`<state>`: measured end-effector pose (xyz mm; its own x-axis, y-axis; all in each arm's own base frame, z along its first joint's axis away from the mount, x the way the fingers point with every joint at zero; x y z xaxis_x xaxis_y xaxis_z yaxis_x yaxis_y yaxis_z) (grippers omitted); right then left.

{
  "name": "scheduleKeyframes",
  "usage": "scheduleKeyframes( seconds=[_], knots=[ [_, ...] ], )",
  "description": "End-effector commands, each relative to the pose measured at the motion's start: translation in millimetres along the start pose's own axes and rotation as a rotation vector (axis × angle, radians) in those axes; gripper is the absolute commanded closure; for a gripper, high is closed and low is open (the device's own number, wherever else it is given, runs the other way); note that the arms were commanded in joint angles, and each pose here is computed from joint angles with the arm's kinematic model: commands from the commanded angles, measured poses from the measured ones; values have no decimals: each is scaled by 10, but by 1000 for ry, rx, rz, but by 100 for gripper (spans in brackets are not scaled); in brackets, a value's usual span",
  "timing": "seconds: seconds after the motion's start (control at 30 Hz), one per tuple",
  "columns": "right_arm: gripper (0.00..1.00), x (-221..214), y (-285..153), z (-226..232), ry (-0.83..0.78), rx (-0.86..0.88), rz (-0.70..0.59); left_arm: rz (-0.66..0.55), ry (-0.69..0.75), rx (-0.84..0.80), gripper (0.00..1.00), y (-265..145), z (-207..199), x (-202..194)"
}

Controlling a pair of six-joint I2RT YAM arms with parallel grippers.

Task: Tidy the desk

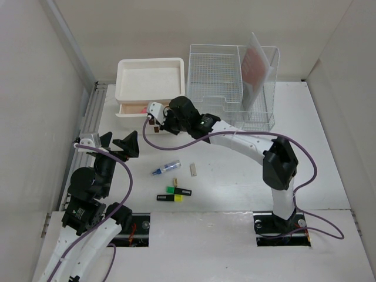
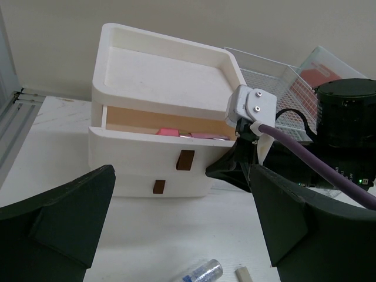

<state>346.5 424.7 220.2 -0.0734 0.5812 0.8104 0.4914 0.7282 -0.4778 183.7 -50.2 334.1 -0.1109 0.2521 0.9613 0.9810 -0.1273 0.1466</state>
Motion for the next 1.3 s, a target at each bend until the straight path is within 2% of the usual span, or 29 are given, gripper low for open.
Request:
scheduleKeyframes(
  seconds=[0.0,0.3,0.6,1.27],
  knots=[
    [100,426,-131,-300,-3,-156,-125,-36,-5,-13,1,7,-26,74],
    [100,678,-67,-171,-28,-138,-173,-36,-5,-13,1,7,-26,74],
    [100,682,144,69,-43,-96,-165,-46,-8,-6,1,-9,-10,95],
    [100,817,275,-56,-36,-182,-173,-39,-5,5,1,-11,8,79]
  ],
)
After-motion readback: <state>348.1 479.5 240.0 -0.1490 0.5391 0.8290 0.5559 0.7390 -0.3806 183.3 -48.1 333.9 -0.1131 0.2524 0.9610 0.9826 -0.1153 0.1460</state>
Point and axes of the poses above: each gripper's point midway between its finger pads, its own y axis out along the fingers, its own z axis along the line the jaws close on, x = y × z, the point moved 3 cm from there along -y, back along the fingers, and after that the axes turned 4 degrees about y, right-handed, at the moved point
